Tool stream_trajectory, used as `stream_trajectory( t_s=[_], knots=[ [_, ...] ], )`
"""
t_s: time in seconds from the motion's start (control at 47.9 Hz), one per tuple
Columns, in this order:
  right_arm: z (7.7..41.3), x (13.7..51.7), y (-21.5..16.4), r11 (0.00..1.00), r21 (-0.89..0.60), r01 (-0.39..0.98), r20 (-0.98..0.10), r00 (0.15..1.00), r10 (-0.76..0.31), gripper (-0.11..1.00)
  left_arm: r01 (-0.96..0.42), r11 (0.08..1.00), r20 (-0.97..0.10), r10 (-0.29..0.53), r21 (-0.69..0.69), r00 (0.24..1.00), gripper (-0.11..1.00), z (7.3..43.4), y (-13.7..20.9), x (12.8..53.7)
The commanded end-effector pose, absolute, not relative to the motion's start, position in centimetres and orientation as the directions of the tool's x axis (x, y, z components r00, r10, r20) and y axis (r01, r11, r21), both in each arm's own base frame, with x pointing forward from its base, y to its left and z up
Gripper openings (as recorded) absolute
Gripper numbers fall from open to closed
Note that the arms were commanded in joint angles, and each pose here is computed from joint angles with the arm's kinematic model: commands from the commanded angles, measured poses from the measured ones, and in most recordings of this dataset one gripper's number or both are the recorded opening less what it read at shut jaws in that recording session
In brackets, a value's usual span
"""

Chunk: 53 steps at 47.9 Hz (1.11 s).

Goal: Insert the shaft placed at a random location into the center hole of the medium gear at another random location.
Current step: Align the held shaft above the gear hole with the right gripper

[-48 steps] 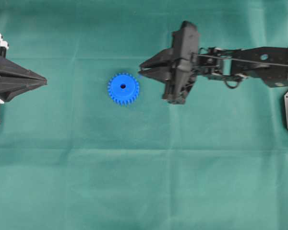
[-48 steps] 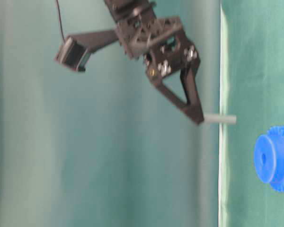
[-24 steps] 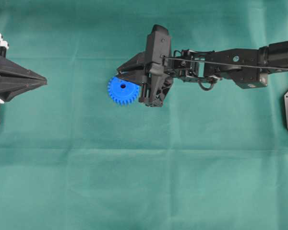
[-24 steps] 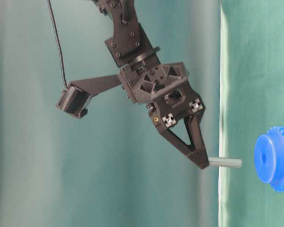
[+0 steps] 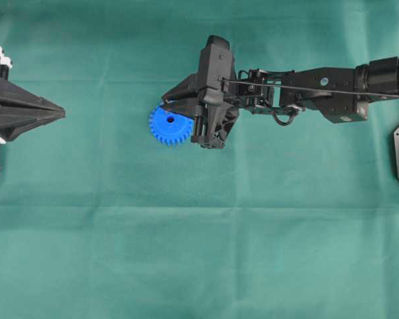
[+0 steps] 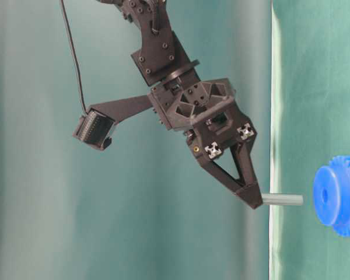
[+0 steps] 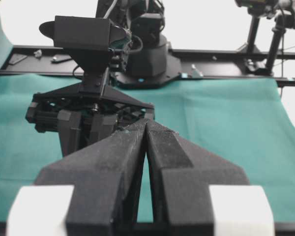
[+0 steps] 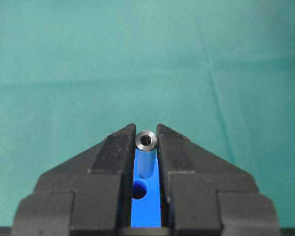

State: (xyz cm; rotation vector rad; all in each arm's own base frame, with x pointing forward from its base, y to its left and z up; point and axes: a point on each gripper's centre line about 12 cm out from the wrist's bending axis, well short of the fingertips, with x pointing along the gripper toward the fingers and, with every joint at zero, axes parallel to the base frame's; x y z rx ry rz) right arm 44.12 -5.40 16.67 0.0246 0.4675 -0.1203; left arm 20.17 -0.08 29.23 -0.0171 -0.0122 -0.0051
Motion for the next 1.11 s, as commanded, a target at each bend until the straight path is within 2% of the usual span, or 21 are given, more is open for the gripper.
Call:
stream_trajectory(
  t_s=[0.0, 0.459, 0.918, 1.085],
  knots=[
    [18.1, 44.5, -5.4, 0.993, -0.007, 0.119, -0.419, 0.901, -0.110, 0.14, 0.006, 1.000, 0.025, -0.006, -0.016, 1.000, 0.00, 29.8, -0.1, 20.4],
    [17.8, 44.5, -5.4, 0.993, -0.001, 0.122, -0.428, 0.897, -0.111, 0.14, 0.004, 1.000, 0.023, -0.004, -0.016, 1.000, 0.00, 29.7, -0.1, 20.4],
    [14.5, 44.8, -5.4, 0.991, 0.017, 0.136, -0.490, 0.865, -0.110, 0.14, 0.004, 1.000, 0.025, -0.004, -0.016, 1.000, 0.00, 29.8, -0.1, 20.4],
    [14.3, 44.8, -5.4, 0.990, 0.018, 0.137, -0.494, 0.862, -0.110, 0.14, 0.004, 1.000, 0.025, -0.004, -0.016, 1.000, 0.00, 29.8, -0.1, 20.4]
  ],
)
